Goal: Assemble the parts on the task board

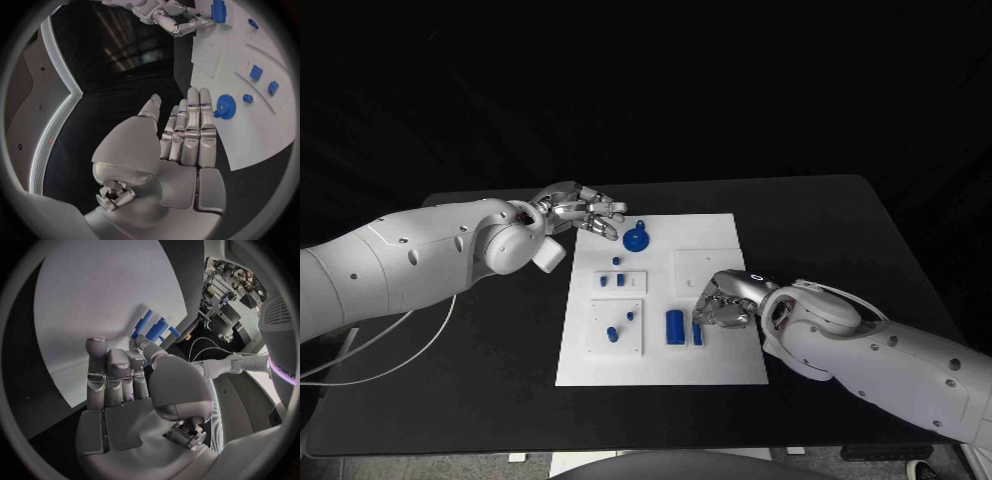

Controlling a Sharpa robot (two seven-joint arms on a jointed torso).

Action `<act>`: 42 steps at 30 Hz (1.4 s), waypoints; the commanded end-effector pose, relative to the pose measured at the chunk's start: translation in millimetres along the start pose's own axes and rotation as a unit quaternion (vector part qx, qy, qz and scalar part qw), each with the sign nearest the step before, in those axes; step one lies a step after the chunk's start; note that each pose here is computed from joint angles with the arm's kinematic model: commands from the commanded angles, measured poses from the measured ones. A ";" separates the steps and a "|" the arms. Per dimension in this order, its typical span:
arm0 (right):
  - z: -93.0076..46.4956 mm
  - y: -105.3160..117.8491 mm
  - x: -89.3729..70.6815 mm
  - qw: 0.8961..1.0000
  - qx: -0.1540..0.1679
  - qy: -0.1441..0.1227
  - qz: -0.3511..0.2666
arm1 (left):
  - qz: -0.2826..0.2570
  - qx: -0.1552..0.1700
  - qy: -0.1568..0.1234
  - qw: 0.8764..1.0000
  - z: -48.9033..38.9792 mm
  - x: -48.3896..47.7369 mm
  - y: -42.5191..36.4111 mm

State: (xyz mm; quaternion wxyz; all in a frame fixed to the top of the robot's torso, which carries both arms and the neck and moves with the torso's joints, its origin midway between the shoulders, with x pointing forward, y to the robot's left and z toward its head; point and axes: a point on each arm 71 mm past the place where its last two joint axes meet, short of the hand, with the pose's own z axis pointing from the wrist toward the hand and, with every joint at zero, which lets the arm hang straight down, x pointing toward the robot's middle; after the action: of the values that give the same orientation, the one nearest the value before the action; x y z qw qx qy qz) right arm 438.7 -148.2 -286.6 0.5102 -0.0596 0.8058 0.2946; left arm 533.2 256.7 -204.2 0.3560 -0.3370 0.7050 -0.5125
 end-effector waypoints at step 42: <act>9.4 -51.0 -83.7 0.885 0.006 -0.143 0.444 | -0.029 0.068 -0.101 0.992 6.3 -18.2 -9.7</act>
State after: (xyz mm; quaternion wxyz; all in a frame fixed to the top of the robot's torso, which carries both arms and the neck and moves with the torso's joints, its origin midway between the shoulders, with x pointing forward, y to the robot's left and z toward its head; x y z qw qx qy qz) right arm 501.7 -199.3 -240.0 0.4672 0.2944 0.7023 0.4492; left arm 544.4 260.3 -200.6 0.3902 -0.3652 0.6649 -0.5218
